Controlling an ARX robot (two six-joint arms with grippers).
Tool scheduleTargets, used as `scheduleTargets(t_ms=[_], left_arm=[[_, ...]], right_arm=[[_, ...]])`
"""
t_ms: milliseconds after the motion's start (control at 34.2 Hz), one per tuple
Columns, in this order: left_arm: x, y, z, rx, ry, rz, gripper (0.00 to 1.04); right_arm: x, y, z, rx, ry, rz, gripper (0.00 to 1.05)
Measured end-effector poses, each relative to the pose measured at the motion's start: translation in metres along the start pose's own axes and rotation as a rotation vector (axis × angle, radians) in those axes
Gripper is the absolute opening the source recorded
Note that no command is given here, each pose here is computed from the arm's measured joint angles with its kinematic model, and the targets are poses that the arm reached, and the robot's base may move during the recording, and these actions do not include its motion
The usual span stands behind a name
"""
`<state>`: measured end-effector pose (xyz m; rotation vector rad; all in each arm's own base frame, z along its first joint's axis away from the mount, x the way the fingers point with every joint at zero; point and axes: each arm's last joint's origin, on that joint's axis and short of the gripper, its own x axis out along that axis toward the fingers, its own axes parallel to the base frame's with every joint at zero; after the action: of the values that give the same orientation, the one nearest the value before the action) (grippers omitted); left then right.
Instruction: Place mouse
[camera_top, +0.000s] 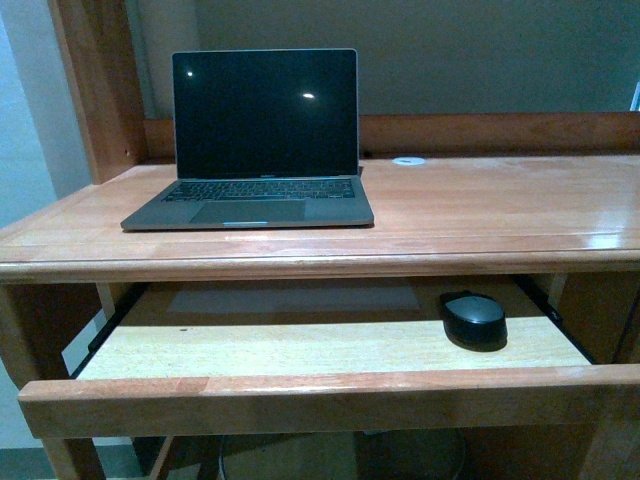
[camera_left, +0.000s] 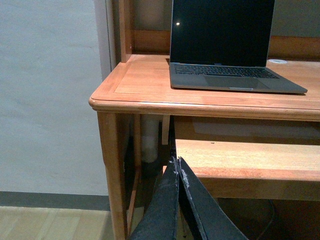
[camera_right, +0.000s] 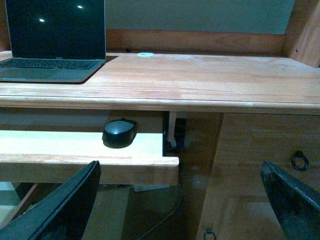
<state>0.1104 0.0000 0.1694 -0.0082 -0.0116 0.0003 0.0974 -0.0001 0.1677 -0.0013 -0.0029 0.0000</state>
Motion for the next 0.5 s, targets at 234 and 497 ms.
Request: scheduleTargets(t_ms=[234, 497], left_arm=[[-0.002, 0.0, 0.0, 0.0, 0.002, 0.0, 0.02], [-0.014, 0.0, 0.0, 0.001, -0.011, 0.001, 0.02]], right_arm=[[0.0, 0.0, 0.0, 0.0, 0.0, 0.0, 0.98], [0.0, 0.0, 0.0, 0.0, 0.0, 0.0, 0.98]])
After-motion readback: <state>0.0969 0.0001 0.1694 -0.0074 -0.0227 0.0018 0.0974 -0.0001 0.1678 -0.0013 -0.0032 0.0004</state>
